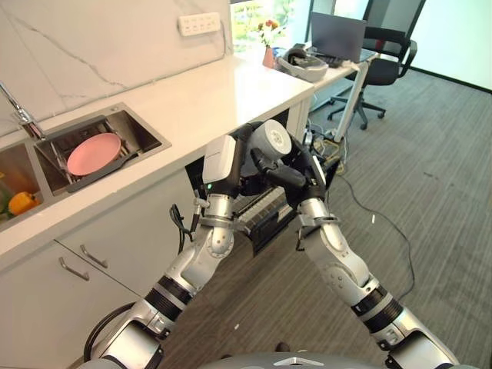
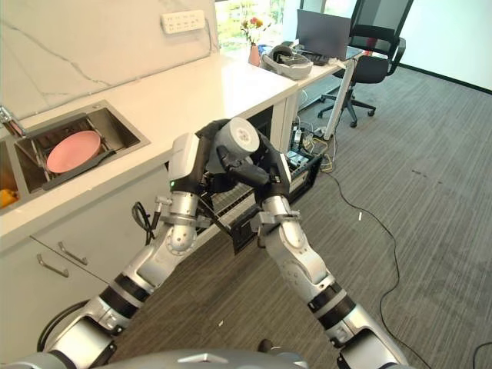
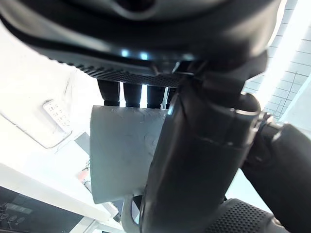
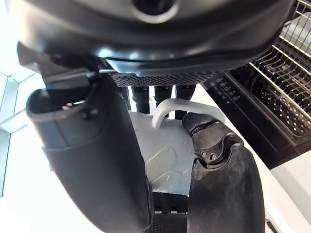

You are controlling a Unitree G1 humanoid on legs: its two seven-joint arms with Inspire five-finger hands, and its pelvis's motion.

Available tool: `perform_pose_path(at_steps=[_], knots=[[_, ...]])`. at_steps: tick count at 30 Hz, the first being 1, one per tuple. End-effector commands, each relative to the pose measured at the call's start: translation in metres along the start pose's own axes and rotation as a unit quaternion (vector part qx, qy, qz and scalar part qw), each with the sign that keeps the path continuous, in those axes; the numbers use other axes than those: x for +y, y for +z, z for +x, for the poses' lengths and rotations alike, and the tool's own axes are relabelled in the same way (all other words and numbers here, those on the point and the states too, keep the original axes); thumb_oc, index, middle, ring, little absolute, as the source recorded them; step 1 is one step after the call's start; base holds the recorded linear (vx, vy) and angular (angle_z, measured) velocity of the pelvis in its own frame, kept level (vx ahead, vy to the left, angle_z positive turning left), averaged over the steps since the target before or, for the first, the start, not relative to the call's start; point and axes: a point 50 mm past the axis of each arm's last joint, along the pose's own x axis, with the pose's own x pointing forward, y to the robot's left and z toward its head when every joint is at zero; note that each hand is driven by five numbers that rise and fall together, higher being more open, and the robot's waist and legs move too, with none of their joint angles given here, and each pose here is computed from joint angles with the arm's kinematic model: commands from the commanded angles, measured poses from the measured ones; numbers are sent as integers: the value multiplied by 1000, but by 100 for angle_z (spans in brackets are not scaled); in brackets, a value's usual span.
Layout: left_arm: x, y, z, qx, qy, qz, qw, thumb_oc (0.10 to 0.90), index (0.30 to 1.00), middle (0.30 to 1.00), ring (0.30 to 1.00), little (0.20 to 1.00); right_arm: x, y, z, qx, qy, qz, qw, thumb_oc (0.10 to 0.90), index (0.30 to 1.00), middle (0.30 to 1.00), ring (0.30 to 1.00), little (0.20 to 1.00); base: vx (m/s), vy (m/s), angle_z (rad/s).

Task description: Place the dishes in the dishwasher.

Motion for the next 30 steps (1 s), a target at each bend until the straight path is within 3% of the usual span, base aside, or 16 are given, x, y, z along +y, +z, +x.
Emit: perform_pose_path(at_steps=[1,3,4,5,11,15,20,24,27,30], knots=[[29,36,25,-124,90,3,988,400,300,300,300,300,25,43,7,-128,41,116,984,400,300,300,300,300,1,3,6],[31,36,24,-130,89,4,988,400,300,300,300,300,19,54,7,-160,26,121,979,400,300,300,300,300,3,3,3],[31,36,24,-130,89,4,988,447,371,371,371,371,19,54,7,-161,25,121,979,400,300,300,300,300,0,0,0],[31,35,23,-129,89,0,988,800,900,900,900,900,18,58,6,-172,21,120,978,400,300,300,300,300,0,0,0],[31,22,16,-96,68,-18,993,800,900,900,900,900,1,84,5,-249,-32,87,964,400,300,300,300,300,2,3,2],[26,-14,-10,1,45,-37,998,800,900,900,900,900,-21,102,9,-298,-110,2,948,400,300,300,300,300,-1,4,6],[16,-31,-35,58,1,-62,996,800,900,900,900,900,-37,107,33,-275,-150,-126,942,400,300,300,300,300,-13,-4,9],[5,-48,-62,108,-60,-61,990,800,900,900,900,900,-58,104,61,-204,-179,-205,940,400,300,300,300,300,-27,-19,16],[3,-53,-69,124,-72,-63,988,800,900,900,900,900,-67,104,69,-187,-198,-229,935,400,300,300,300,300,-31,-16,23],[-3,-81,-111,210,-134,-48,967,800,900,900,900,900,-111,102,87,-95,-290,-291,907,400,300,300,300,300,-40,-67,38]])
